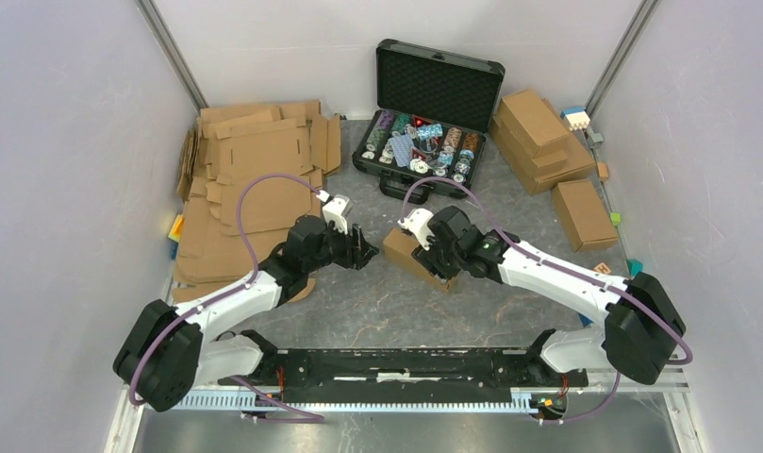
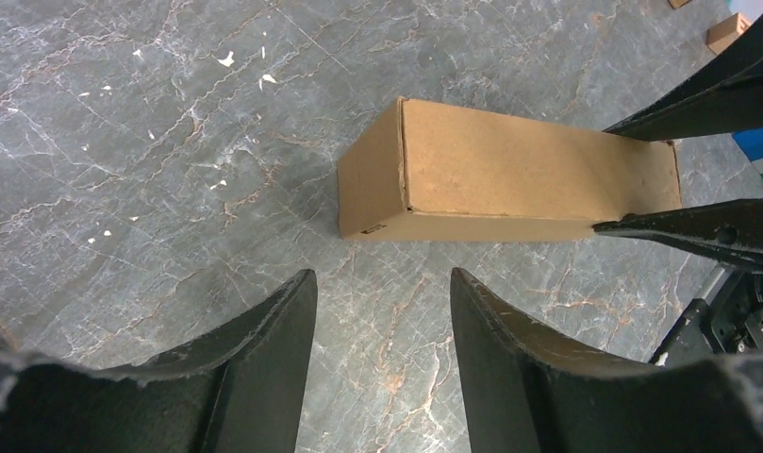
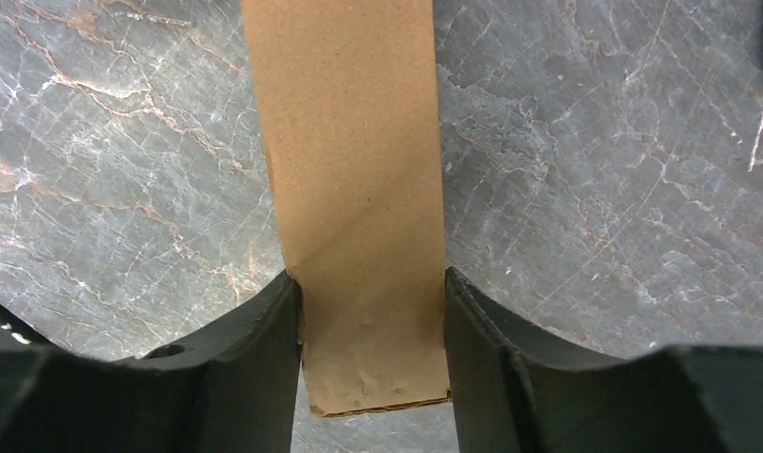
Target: Fold the paper box
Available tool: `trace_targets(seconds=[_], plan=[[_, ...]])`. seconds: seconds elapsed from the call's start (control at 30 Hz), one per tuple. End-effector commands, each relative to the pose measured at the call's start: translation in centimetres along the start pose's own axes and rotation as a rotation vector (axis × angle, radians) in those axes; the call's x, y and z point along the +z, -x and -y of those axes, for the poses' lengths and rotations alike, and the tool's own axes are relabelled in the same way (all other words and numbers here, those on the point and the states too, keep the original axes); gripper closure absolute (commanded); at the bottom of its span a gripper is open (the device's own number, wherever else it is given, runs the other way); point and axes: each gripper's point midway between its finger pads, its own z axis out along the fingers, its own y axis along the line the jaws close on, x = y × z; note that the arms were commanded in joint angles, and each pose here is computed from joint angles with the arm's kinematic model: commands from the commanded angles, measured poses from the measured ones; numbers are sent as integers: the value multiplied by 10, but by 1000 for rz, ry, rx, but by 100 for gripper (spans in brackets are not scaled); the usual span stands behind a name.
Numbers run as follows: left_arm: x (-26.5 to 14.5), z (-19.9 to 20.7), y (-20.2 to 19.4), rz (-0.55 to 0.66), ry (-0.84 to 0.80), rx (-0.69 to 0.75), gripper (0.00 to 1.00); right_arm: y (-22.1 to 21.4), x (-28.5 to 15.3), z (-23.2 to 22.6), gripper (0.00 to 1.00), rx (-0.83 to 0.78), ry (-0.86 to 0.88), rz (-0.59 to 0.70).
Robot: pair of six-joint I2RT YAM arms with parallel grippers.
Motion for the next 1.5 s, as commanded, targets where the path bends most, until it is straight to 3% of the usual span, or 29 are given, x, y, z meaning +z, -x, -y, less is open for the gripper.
trace_targets(seconds=[0.0, 0.17, 0.6, 0.7, 0.8, 0.9, 1.07, 1.2, 1.4, 1.47], plan=[[-2, 6, 18, 79, -16, -14, 39, 28, -13, 8, 54, -18, -31, 67], [-8, 2, 22, 117, 9, -12, 39, 43, -39, 37, 60, 40, -184, 65], [-11, 11, 25, 156, -42, -51, 38, 95, -219, 191, 63, 168, -1184, 94], [-9, 14, 23, 151, -60, -61, 38, 107, -236, 223, 66, 170, -1326, 69], [-8, 17, 23, 146, -78, -68, 38, 110, -248, 250, 62, 131, -1479, 36], [-10, 19, 25, 151, -86, -68, 38, 113, -255, 270, 73, 100, -1587, 20], [-13, 23, 27, 163, -101, -57, 37, 126, -228, 318, 69, 8, -1581, -75], [-13, 26, 27, 170, -122, -54, 37, 118, -205, 357, 60, -32, -1538, -47], [-7, 26, 21, 146, -133, -61, 37, 117, -157, 398, 59, -163, -1418, -72], [-5, 25, 19, 138, -128, -62, 37, 114, -136, 408, 55, -219, -1380, -91]])
